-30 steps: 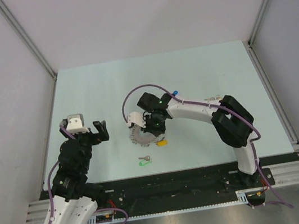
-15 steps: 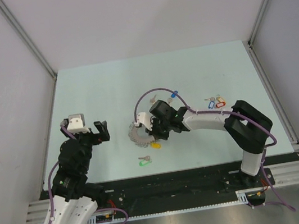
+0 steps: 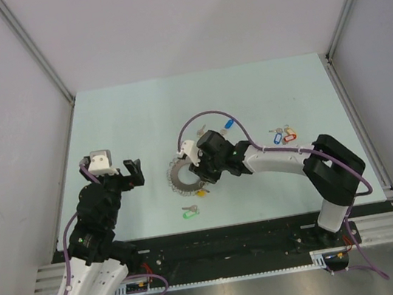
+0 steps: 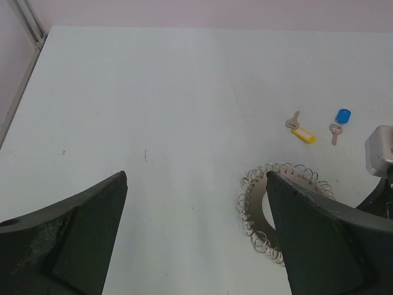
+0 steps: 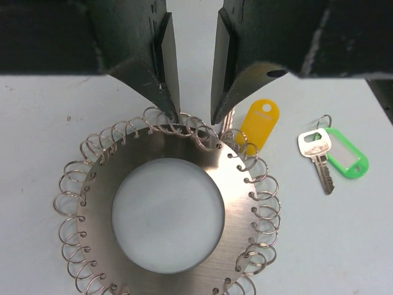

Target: Put the keys on the keyring

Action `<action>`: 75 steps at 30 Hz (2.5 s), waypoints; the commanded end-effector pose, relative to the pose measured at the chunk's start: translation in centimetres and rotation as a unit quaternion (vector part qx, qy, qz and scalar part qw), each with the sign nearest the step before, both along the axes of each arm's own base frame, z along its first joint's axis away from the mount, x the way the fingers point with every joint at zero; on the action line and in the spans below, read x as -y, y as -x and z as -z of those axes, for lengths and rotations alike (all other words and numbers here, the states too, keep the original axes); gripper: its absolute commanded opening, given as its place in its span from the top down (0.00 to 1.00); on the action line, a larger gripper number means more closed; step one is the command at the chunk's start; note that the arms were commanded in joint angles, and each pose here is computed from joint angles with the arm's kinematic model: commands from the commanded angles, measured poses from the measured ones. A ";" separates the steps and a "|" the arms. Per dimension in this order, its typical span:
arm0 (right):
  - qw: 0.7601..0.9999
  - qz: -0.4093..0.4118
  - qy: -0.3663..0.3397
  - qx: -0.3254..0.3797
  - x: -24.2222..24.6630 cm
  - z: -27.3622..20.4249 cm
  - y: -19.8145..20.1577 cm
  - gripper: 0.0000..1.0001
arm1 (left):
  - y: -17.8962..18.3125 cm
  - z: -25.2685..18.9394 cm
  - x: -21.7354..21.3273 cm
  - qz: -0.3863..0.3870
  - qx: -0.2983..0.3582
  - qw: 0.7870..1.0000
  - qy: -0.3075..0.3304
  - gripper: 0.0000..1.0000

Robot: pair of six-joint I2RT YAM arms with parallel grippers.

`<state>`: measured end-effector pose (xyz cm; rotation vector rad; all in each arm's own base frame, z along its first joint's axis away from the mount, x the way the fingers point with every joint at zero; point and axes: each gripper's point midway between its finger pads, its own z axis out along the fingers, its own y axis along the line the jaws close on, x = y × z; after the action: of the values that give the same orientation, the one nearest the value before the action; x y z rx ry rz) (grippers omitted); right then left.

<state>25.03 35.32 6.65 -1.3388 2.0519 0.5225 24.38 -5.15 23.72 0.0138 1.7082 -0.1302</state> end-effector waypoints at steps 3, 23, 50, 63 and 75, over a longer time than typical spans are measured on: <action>1.000 -0.006 0.003 -0.026 -0.2 -1.2 0.9 0.69 | -0.1 -0.7 0.6 0.018 0.017 1.000 0.000 0.00; 0.986 -0.092 0.098 -0.100 -2.2 1.8 0.1 0.71 | 0.0 -0.6 0.7 0.019 0.016 1.000 -0.001 0.00; 0.978 -0.139 0.109 -0.114 -2.5 2.7 0.8 0.78 | -0.1 -0.5 0.8 0.023 0.016 1.000 -0.001 0.00; 0.979 -0.137 0.108 -0.102 -2.5 1.6 0.7 1.00 | 0.0 -0.6 0.9 0.025 0.017 1.000 0.000 0.00; 0.994 -0.093 0.042 0.045 -2.4 -7.4 -0.8 1.00 | 0.2 -1.4 2.1 0.062 0.029 0.998 0.002 0.00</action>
<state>24.78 36.50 7.51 -1.7075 2.0922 0.4935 24.24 -6.01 23.34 0.0556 1.7160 -0.1688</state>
